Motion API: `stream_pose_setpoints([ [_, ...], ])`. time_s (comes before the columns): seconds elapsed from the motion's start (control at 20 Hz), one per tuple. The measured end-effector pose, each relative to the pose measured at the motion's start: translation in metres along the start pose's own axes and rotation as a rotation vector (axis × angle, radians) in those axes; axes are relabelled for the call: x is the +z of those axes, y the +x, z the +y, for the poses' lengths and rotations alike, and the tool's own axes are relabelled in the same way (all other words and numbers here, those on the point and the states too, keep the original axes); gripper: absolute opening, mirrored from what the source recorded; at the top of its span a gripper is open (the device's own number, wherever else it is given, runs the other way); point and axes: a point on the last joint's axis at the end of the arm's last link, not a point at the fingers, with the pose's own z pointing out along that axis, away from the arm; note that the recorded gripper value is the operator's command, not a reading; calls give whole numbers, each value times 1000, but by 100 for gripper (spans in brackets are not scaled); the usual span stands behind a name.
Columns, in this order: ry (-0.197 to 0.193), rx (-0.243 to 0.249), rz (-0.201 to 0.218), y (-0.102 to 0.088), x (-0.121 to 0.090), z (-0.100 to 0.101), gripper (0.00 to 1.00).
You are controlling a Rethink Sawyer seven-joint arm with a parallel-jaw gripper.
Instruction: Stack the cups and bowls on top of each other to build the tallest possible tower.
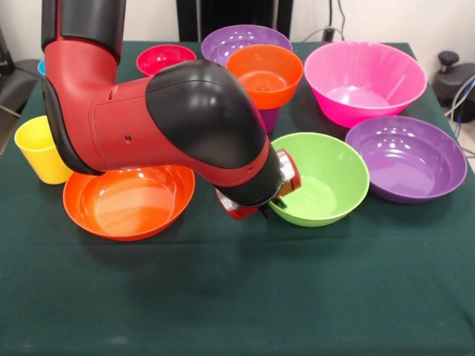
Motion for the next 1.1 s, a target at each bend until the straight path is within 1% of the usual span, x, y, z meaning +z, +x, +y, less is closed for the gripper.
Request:
stream_pose_setpoints([
  [0.4,12,-3,-10,-9,0,4,0],
  [0.55,16,2,-22,-18,0,6,0],
  [0.75,16,8,-28,-26,-1,7,0],
  [1.1,0,16,-42,-27,-2,5,0],
])
